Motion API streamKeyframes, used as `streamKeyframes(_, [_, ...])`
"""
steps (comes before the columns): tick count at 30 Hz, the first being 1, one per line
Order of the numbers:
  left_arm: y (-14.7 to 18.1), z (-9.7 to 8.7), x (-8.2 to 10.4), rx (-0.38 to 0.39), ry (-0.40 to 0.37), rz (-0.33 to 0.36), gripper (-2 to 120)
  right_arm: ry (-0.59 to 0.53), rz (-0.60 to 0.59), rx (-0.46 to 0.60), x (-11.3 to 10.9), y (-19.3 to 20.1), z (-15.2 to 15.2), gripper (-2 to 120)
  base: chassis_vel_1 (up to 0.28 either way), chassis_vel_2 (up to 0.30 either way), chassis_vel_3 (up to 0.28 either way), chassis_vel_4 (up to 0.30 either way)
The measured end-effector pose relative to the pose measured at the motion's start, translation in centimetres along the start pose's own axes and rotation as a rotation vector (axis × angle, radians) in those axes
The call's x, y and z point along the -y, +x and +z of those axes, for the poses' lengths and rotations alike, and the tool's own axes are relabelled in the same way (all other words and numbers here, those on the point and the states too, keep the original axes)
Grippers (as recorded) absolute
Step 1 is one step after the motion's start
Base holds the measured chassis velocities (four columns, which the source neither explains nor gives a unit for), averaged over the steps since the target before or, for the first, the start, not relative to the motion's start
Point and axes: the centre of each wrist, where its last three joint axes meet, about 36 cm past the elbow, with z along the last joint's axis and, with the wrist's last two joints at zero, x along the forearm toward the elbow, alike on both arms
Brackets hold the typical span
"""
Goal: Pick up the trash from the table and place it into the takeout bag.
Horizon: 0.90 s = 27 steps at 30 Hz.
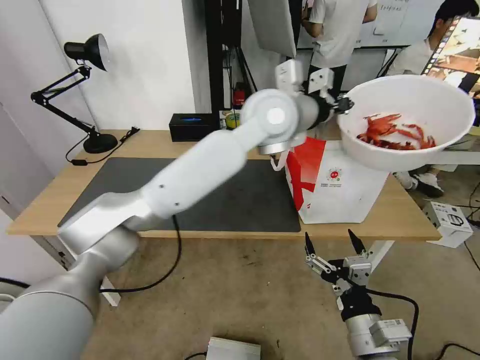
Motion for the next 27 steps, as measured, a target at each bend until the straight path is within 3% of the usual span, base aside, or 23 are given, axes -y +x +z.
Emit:
streamKeyframes(9, [-2.7,-1.2,0.6,0.066,0.051,-0.109,0,0.000,0.000,0.000,0.0,0.0,0.0,100,0.000,0.000,0.000,0.000])
streamKeyframes(18, [-3.4,-2.1,-0.4,0.127,0.106,-0.198,0,0.000,0.000,0.000,0.0,0.0,0.0,100,0.000,0.000,0.000,0.000])
streamKeyframes(27, [-4.4,-1.6,-1.5,0.163,0.131,-0.355,0,0.000,0.000,0.000,0.0,0.0,0.0,100,0.000,0.000,0.000,0.000])
